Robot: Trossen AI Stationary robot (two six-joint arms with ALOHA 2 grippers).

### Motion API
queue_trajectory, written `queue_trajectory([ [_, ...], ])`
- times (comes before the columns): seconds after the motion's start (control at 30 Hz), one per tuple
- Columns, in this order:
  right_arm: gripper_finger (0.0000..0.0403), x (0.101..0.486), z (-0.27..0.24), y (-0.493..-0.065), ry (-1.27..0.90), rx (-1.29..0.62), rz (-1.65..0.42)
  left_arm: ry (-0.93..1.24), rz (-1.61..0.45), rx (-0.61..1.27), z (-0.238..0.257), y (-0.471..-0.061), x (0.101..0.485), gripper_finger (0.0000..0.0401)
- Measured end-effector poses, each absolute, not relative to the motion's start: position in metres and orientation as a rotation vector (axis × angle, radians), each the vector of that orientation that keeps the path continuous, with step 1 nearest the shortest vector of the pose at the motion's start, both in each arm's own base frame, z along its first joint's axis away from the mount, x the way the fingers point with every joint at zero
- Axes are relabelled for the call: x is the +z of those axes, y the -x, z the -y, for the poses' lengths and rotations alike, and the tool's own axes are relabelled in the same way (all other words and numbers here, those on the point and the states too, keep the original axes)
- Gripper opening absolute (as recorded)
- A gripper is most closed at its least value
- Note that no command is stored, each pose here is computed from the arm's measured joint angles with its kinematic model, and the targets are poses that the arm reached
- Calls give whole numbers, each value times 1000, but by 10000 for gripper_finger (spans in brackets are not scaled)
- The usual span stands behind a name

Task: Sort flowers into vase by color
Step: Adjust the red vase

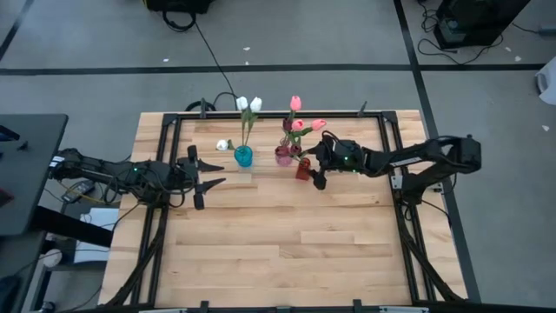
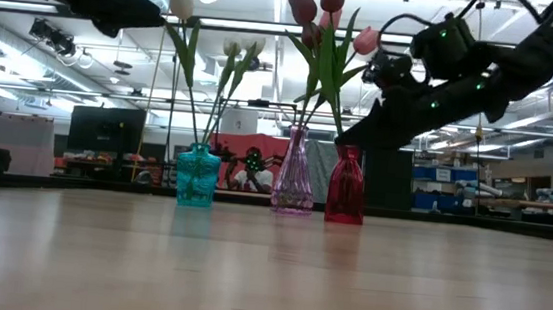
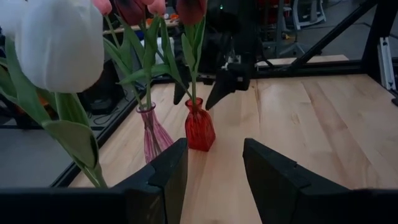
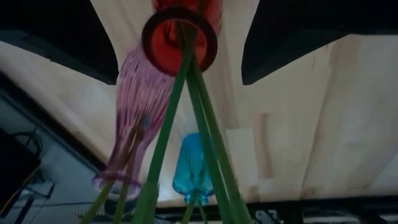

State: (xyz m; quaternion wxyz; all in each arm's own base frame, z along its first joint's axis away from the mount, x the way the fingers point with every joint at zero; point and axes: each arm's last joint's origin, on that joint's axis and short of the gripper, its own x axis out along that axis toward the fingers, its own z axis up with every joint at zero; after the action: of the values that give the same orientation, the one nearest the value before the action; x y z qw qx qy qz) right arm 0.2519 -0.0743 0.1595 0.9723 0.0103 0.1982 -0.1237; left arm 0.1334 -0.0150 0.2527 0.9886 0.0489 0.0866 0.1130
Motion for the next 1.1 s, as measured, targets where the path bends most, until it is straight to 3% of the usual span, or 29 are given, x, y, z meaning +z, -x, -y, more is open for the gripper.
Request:
queue_trajectory([
  [0.2, 318, 141, 76, -258, -50, -260, -442, -101, -181, 227, 15, -133, 252, 161],
  [0.6, 162, 136, 75, -260, -68, -199, -449, -102, -184, 227, 15, -133, 252, 161],
  [0.9, 158, 146, 63, -257, -142, -2, -435, -87, -181, 228, 15, -133, 252, 161],
  [1.1, 158, 143, 50, -257, -139, 29, -497, -83, -177, 228, 15, -133, 252, 161],
])
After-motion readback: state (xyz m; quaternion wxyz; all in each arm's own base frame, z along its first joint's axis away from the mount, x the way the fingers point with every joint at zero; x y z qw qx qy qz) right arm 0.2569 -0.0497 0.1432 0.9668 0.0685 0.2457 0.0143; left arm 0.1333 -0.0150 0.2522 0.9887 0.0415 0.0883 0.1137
